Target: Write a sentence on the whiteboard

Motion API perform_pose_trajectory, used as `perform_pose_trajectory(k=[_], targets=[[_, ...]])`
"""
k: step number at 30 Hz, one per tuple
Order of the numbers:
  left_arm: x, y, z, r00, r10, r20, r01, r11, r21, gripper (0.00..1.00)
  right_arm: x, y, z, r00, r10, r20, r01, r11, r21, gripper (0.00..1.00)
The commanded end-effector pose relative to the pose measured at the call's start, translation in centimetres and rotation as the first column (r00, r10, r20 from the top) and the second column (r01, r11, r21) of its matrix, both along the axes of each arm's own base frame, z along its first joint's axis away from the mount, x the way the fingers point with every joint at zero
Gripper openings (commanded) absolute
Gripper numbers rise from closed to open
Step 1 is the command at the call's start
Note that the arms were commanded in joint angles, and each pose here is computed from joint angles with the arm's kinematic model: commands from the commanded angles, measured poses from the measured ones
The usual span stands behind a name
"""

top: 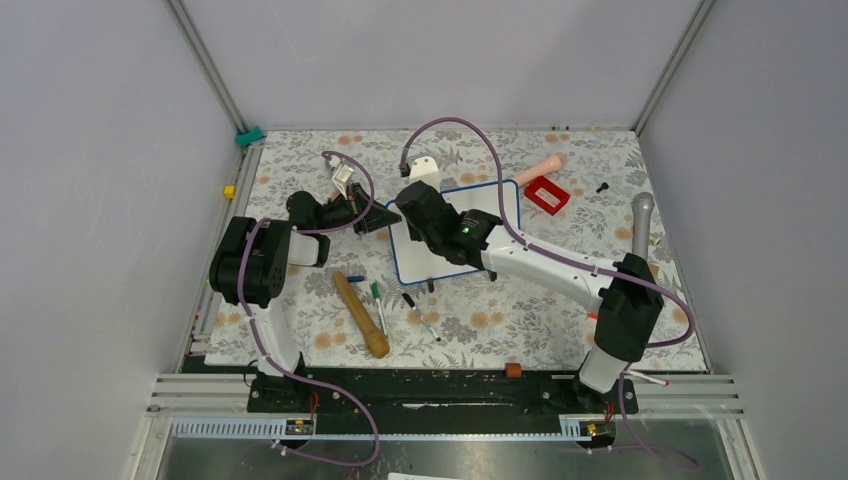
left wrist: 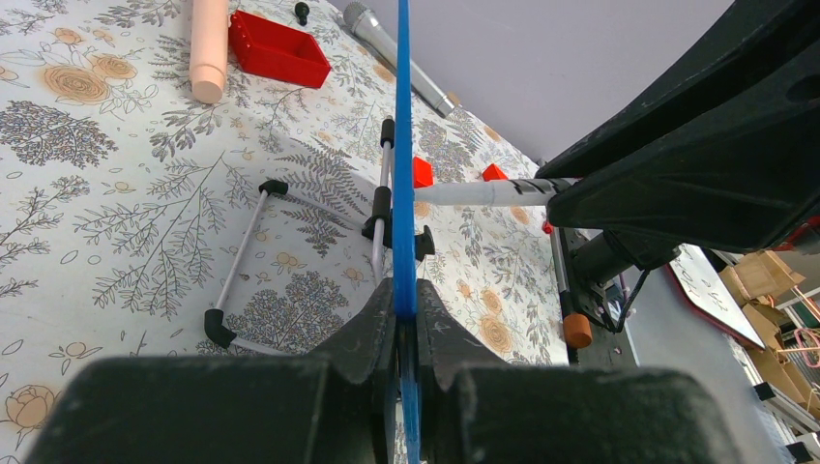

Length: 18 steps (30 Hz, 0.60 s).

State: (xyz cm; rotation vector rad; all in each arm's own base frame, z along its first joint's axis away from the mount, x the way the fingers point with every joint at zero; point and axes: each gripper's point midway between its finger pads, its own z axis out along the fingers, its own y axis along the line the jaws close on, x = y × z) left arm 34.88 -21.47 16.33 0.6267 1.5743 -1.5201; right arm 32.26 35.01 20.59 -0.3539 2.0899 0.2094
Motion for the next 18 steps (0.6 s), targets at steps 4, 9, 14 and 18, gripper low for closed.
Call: perform_pose_trajectory(k=[4, 9, 14, 18], targets=[[-1.0, -0.4, -0.5, 0.987, -0.074, 0.144, 0.069, 0.997, 0.037, 0.00, 0.1, 1.1, 1.6, 0.999, 0.026, 0.024, -0.027, 0.999, 0.029, 0.00], [-1.0, -0.4, -0.5, 0.987, -0.073, 0.143, 0.068, 0.997, 0.037, 0.00, -0.1, 1.8, 1.5, 0.998, 0.063, 0.018, -0.064, 0.997, 0.036, 0.00], [-1.0, -0.4, -0.4, 0.987, -0.073, 0.145, 0.069, 0.997, 0.037, 0.00, -0.2, 2.2, 1.5, 0.996, 0.090, 0.011, -0.090, 0.995, 0.036, 0.00], [-1.0, -0.3, -0.5, 0.987, -0.072, 0.143, 0.068, 0.997, 0.037, 0.00, -0.3, 2.5, 1.5, 0.994, 0.105, 0.009, -0.105, 0.994, 0.037, 0.00]])
